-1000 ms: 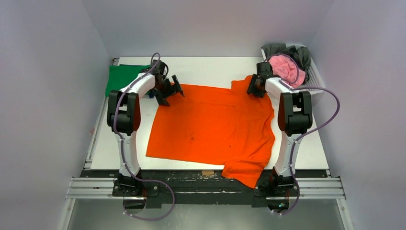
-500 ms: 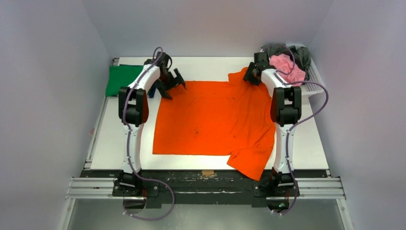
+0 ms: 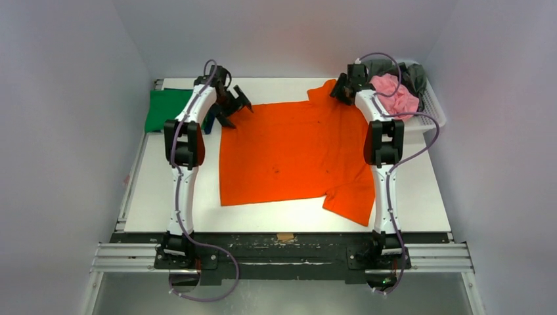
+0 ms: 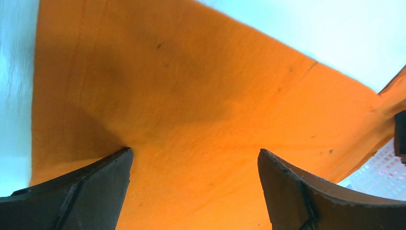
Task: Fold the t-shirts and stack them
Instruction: Flatten out the tshirt, then grab the side of the flattened tshirt closest away from the robot with both arms
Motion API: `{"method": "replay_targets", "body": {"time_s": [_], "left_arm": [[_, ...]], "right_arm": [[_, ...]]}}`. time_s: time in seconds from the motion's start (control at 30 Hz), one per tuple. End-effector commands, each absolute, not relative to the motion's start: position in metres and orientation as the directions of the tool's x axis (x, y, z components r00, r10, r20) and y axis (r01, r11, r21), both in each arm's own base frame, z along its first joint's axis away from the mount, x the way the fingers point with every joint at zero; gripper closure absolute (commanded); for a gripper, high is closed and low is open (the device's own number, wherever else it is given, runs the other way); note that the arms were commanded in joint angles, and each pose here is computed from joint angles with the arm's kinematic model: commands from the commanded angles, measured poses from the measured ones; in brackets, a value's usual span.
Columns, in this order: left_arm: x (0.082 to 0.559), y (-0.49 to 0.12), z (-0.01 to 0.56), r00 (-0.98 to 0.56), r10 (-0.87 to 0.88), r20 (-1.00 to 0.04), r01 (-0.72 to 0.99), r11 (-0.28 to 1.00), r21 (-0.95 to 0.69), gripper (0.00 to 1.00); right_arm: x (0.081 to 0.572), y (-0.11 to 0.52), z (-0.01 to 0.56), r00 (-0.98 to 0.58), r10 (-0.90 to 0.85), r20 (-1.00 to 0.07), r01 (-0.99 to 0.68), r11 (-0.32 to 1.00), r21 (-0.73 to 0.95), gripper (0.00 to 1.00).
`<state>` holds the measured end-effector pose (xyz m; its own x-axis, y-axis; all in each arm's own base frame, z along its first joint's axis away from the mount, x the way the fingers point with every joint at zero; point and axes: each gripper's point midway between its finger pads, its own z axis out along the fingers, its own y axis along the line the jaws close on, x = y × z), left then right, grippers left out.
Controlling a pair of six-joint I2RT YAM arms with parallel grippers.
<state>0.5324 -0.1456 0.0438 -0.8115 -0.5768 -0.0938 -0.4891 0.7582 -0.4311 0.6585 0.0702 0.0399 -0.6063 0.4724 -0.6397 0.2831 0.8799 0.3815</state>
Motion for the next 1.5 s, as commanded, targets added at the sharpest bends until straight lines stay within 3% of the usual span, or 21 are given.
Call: {"method": "replay_targets", "body": {"time_s": [0.0, 0.2, 0.3, 0.5, 0.7, 0.83, 0.97, 1.17, 1.47], "left_arm": [[0.565, -0.142, 0.044, -0.791, -0.588, -0.169, -0.456, 0.75, -0.478, 0.0], [0.585, -0.13, 0.055, -0.757, -0.584, -0.293, -0.422, 0.779, -0.463, 0.0], [0.593, -0.128, 0.049, -0.748, -0.591, -0.301, -0.427, 0.776, -0.464, 0.0], [0.592, -0.13, 0.099, -0.739, -0.568, -0.362, -0.358, 0.786, -0.503, 0.0], [0.53, -0.11, 0.215, -0.664, -0.48, -0.574, -0.27, 0.869, -0.415, 0.0], [0.461, -0.096, 0.243, -0.592, -0.47, -0.655, -0.257, 0.88, -0.399, 0.0], [0.38, -0.086, 0.219, -0.607, -0.502, -0.616, -0.33, 0.865, -0.379, 0.0], [0.268, -0.094, 0.137, -0.732, -0.538, -0.418, -0.46, 0.843, -0.281, 0.03], [0.193, -0.103, 0.067, -0.755, -0.625, -0.199, -0.599, 0.781, -0.177, 0.22]], "right_arm": [[0.656, 0.079, 0.044, -0.63, 0.459, -0.626, 0.244, 0.883, 0.401, 0.52], [0.638, 0.082, 0.119, -0.617, 0.326, -0.716, 0.081, 0.932, 0.354, 0.5], [0.618, 0.081, 0.179, -0.558, 0.278, -0.782, 0.007, 0.944, 0.33, 0.5], [0.562, 0.067, 0.247, -0.486, 0.284, -0.827, 0.023, 0.95, 0.313, 0.49], [0.508, 0.042, 0.276, -0.375, 0.337, -0.864, 0.13, 0.942, 0.31, 0.48], [0.487, 0.033, 0.274, -0.334, 0.386, -0.86, 0.178, 0.922, 0.345, 0.48], [0.478, 0.023, 0.268, -0.314, 0.368, -0.875, 0.213, 0.926, 0.313, 0.48], [0.477, 0.018, 0.25, -0.353, 0.351, -0.867, 0.243, 0.929, 0.278, 0.48], [0.491, 0.032, 0.237, -0.408, 0.374, -0.833, 0.21, 0.926, 0.313, 0.49]]}}
